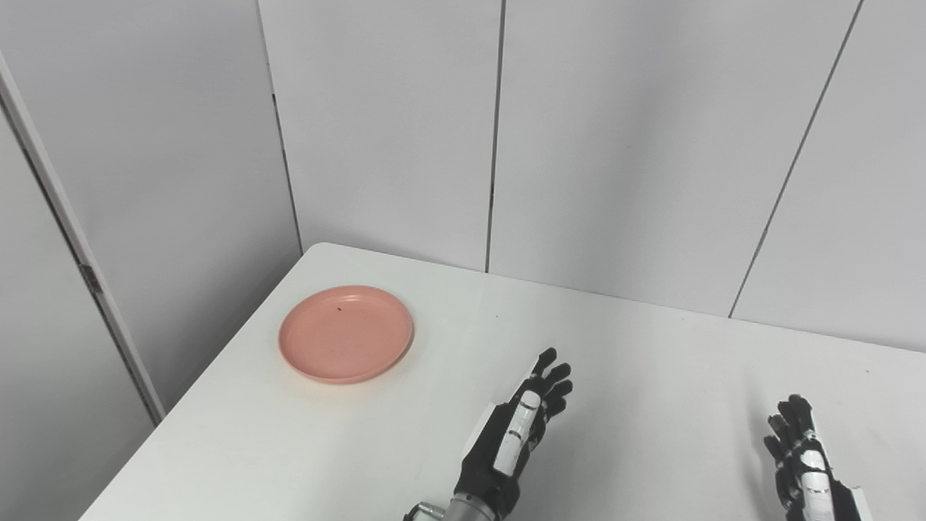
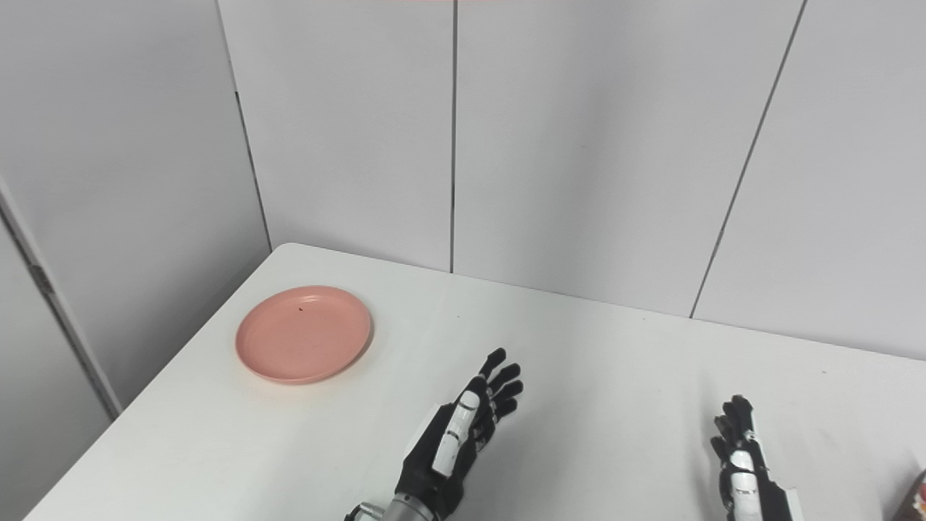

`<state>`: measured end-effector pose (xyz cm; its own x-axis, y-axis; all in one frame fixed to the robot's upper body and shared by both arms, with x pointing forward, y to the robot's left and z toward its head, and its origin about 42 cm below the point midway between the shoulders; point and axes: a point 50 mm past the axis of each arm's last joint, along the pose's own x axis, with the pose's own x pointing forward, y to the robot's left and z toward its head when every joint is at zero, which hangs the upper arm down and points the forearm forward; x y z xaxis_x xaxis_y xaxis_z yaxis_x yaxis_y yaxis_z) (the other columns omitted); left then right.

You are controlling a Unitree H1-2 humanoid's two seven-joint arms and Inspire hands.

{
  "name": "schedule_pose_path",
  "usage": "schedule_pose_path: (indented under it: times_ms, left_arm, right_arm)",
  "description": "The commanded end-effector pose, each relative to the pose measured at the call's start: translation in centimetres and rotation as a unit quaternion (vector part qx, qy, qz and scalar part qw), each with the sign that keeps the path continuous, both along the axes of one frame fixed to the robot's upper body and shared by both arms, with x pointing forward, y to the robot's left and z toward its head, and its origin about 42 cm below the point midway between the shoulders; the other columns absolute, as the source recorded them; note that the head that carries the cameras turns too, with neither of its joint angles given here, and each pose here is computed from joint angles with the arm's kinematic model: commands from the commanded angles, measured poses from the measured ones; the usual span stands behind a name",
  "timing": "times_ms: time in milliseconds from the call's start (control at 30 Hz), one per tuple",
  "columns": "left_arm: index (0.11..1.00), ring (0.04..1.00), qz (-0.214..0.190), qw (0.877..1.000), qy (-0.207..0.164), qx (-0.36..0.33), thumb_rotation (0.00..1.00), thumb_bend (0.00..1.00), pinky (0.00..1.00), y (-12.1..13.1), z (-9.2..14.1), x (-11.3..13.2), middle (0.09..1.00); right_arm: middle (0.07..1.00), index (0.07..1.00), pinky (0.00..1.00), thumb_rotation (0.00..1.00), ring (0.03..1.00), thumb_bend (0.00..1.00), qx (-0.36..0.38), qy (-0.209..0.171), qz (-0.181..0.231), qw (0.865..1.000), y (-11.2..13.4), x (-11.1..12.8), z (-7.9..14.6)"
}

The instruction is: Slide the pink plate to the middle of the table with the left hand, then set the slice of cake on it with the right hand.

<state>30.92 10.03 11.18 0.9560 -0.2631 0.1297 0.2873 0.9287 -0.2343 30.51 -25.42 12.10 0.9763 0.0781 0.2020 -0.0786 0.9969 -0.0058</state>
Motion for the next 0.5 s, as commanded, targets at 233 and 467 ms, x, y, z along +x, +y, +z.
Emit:
schedule_pose_path:
  times_ms: [233,467]
  left_arm:
    - [0.947,0.944,-0.01,1.0,-0.022,0.017,1.0,0.49,0.93,1.4,3.0,0.1,0.948]
    - [0.944,0.933,-0.022,0.998,-0.058,-0.008,1.0,0.52,0.95,1.9,7.9,1.3,0.945]
  right_arm:
    - [1.0,1.0,1.0,1.0,1.0,0.3,0.004,0.064,-0.012,0.998,-0.4,-2.4,-3.5]
    - [1.0,1.0,1.0,1.0,1.0,0.28,-0.001,0.061,-0.011,0.998,-0.5,-2.5,-3.2]
